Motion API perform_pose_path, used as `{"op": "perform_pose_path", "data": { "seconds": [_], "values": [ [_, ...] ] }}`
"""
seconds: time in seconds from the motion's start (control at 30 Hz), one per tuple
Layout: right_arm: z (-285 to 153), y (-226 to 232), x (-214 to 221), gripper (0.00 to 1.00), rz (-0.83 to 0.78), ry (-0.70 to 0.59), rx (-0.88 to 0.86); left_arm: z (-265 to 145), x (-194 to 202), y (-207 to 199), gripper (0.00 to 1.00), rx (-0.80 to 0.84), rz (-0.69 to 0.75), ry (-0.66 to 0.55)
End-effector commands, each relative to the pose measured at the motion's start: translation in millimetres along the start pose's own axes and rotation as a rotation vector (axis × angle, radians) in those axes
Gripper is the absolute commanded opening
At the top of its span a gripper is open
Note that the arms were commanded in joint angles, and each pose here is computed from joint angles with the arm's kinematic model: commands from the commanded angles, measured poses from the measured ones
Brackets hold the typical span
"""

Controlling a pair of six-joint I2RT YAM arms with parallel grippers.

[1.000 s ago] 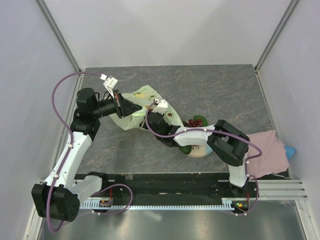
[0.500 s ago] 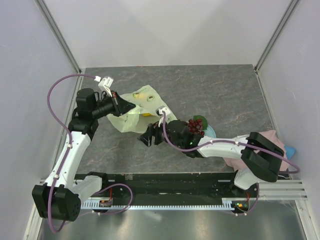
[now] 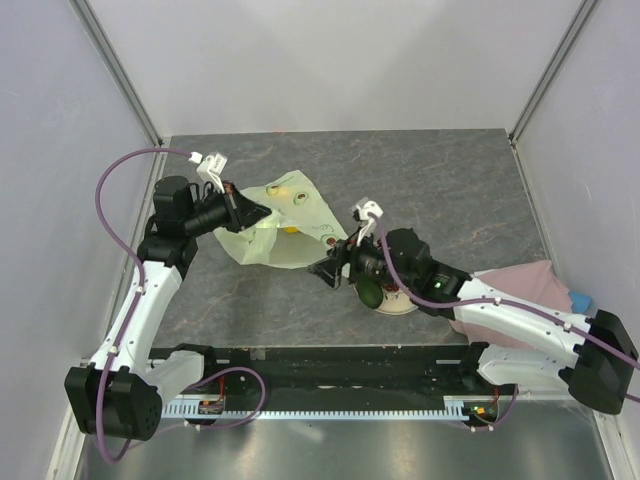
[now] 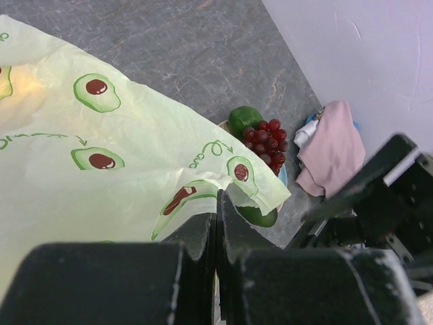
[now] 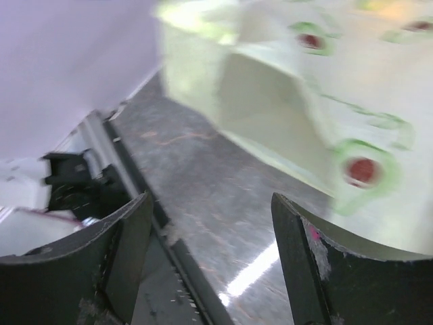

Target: Place the fruits into the plastic bag

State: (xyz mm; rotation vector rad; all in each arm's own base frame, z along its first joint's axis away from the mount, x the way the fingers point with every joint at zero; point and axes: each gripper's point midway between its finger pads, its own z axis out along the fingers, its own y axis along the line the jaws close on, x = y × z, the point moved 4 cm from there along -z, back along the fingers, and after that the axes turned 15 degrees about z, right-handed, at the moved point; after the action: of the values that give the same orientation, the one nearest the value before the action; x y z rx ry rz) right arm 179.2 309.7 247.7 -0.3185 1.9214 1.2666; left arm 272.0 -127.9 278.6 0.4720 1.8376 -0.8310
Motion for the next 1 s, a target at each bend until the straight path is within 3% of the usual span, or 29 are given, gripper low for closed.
{"op": "perform_pose_path", "data": {
  "seconds": [0.0,0.13,0.23,0.97],
  "values": [
    [-27,-62,15,0.78,0.081,0.029,0.272,-2,-13,0,0.01,-0.007,0.046,-0.032],
    [-58,-104,25,0.76,0.101,0.059,0.568,-2,-13,0,0.02,-0.003,0.042,-0.028],
    [-71,-113,27,0.75,0.090,0.081,0.684,-2,-13,0,0.02,-0.001,0.043,-0.029],
    [-65,-127,68,0.75,0.022,0.152,0.852,0,-11,0,0.02,0.009,0.033,-0.023]
  ]
}}
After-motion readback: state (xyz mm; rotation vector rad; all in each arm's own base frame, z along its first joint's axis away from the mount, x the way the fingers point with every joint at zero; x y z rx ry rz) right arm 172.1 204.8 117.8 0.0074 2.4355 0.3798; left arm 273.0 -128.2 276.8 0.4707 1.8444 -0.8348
